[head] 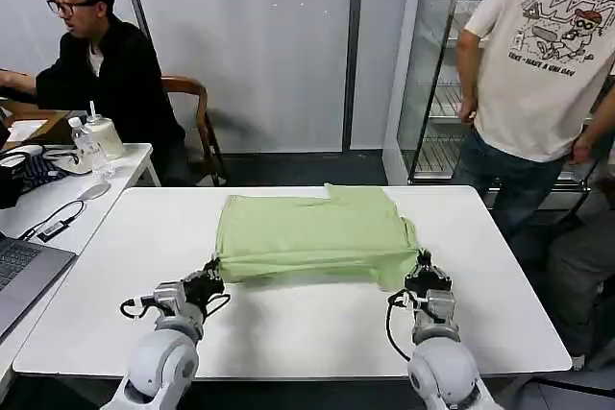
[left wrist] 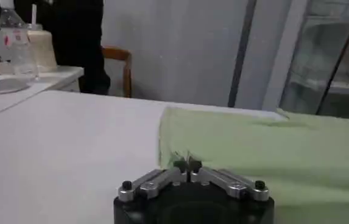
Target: Fold and organize the clothes.
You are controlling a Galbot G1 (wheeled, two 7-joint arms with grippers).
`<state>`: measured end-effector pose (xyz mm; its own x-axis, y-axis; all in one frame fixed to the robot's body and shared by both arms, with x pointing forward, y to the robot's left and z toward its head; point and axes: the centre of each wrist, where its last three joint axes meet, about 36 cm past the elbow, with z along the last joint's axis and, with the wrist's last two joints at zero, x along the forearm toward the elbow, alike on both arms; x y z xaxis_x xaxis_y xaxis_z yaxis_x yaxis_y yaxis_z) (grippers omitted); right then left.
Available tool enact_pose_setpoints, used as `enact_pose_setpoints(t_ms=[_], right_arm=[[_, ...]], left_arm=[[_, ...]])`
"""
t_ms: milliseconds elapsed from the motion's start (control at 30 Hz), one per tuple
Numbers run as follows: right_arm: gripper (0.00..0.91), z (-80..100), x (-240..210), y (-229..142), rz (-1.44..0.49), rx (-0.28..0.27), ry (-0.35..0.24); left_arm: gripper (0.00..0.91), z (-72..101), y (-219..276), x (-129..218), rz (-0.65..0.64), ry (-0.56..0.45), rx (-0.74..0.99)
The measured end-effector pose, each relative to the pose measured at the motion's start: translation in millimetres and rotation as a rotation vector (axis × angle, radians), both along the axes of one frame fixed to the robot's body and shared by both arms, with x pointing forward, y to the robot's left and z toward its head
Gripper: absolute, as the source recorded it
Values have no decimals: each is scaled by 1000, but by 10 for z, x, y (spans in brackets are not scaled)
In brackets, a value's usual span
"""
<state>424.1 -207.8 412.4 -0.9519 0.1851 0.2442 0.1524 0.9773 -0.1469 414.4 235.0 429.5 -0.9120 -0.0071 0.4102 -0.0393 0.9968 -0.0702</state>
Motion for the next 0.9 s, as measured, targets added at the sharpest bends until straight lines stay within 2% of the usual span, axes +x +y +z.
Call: enact_pose_setpoints(t_ms=[367, 900], right_arm=[[0, -4, 333, -24, 10, -7, 8], [0, -287, 434, 116, 9, 33, 70]], left_arm=[[20, 5, -74, 271, -6, -14, 0], [20, -117, -105, 468, -7, -2, 9]])
